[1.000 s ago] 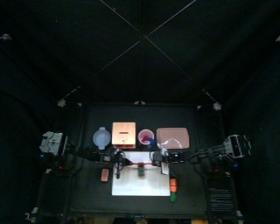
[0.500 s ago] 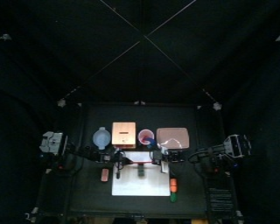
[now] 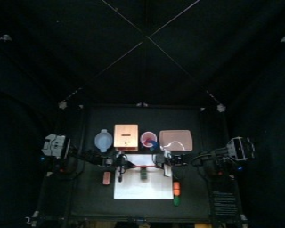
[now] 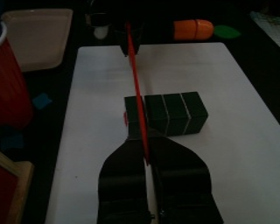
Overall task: Cut the sushi into 4 pieces with the knife
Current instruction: Cut the sushi into 4 pieces
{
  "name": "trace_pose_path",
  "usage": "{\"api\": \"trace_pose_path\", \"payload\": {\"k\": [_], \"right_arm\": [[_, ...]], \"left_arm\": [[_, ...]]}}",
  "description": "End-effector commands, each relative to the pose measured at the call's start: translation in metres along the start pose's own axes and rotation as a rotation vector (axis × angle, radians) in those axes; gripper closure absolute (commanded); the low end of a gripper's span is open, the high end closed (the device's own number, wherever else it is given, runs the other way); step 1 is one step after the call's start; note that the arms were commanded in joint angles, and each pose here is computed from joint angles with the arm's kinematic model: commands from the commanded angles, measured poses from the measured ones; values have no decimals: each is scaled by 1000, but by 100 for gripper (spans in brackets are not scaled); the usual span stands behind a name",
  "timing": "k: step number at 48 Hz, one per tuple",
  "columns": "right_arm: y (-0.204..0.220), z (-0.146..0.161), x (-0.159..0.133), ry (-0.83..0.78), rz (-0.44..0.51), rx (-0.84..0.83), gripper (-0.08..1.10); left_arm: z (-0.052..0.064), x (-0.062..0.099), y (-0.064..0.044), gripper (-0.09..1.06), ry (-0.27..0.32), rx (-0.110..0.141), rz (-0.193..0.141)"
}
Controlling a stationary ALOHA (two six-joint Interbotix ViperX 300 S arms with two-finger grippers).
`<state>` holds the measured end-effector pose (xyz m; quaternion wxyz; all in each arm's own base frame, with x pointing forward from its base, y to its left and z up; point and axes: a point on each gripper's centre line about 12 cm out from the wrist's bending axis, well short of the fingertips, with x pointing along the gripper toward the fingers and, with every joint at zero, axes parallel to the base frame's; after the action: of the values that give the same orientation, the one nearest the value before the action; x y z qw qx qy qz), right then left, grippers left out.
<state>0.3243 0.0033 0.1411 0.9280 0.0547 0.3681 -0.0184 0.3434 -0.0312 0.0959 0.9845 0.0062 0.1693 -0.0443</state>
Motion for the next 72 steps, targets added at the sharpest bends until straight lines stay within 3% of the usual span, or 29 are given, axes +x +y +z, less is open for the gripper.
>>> {"api": "trace_pose_path", "payload": {"k": [1, 15, 27, 33, 40, 43, 49, 54, 59, 72], "right_arm": [[0, 7, 4, -17, -1, 8, 91], [8, 7, 5, -18, 17, 2, 91], [10, 6, 6, -14, 21, 6, 91], [10, 0, 13, 13, 18, 4, 91], [8, -6, 27, 54, 9, 7, 91], [7, -5, 31, 57, 7, 5, 91], [-4, -1, 32, 47, -16, 21, 91], [-18, 4, 29, 32, -43, 36, 91], [-20, 11, 25, 9, -46, 32, 91], [-5, 29, 7, -63, -12, 4, 91]], "left_arm": [[16, 12, -9, 79, -51, 9, -24], [16, 12, -18, 79, -41, 13, -48], [10, 13, -18, 79, -15, 7, -42], [-2, 16, -16, 79, 22, -7, -23], [-28, 27, -9, 79, 103, -33, 21], [-30, 31, -7, 79, 111, -36, 31], [-24, 33, 0, 79, 94, -42, 46], [-16, 28, 13, 79, 74, -45, 70], [-6, 21, 20, 79, 47, -40, 77], [12, 2, 16, 79, -3, -26, 61]]}}
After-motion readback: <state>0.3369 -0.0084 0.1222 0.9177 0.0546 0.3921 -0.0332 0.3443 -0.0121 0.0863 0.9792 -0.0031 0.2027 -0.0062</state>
